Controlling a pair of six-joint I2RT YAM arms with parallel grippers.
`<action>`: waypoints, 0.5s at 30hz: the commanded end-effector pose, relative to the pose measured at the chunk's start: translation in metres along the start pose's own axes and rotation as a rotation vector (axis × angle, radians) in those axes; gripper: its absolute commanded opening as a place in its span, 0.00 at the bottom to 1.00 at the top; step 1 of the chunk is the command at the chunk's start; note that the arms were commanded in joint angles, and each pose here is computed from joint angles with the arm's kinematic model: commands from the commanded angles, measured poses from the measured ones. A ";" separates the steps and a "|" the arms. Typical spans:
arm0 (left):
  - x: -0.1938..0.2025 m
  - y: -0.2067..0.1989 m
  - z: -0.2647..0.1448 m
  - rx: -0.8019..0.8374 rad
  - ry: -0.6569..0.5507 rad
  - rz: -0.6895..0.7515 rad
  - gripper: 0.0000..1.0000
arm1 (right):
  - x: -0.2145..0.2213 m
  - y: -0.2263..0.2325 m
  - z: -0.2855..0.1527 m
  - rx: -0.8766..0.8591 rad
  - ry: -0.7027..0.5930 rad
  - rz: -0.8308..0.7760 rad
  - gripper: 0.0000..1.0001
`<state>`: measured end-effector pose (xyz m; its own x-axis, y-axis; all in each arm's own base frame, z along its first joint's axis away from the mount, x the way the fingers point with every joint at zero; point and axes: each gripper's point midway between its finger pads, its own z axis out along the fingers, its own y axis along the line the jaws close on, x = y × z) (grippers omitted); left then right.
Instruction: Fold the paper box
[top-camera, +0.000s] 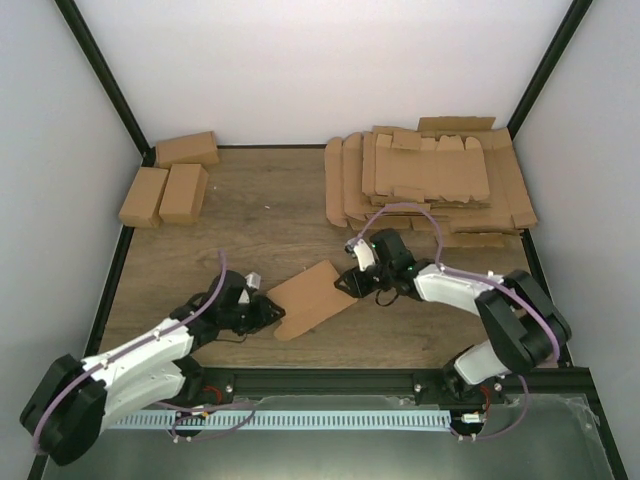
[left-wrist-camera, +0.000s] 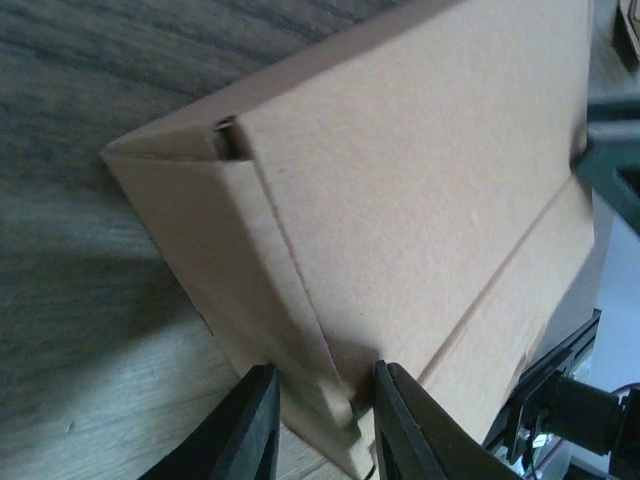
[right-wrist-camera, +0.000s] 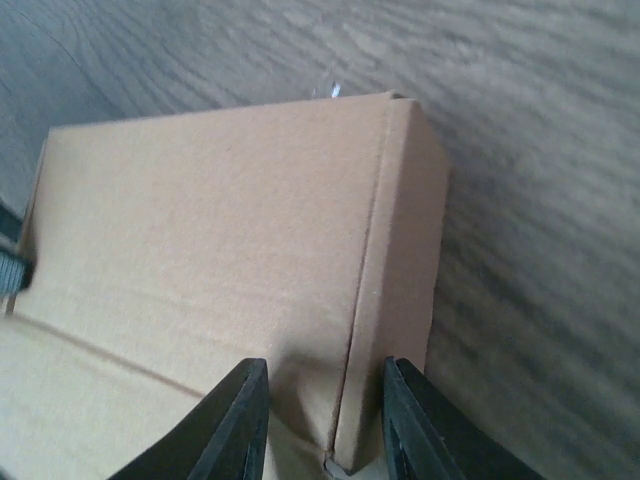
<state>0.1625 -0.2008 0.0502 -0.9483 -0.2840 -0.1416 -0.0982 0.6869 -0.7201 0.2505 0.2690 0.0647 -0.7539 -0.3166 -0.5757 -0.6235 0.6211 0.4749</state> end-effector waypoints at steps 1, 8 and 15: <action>-0.017 -0.016 0.004 0.039 0.030 0.127 0.30 | 0.021 0.014 -0.016 -0.023 0.018 0.056 0.33; -0.049 -0.059 0.021 0.112 0.070 0.306 0.41 | 0.050 0.033 -0.033 -0.032 0.030 0.121 0.38; -0.076 -0.086 0.031 0.133 0.042 0.374 0.55 | 0.056 0.051 -0.045 -0.034 0.048 0.147 0.51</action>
<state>0.2341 -0.2276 0.0635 -0.9629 -0.0814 -0.2573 0.1131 0.7441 -0.6584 0.1812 0.2371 0.0666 -0.8438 -0.2581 -0.4706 -0.5021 0.6894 0.5221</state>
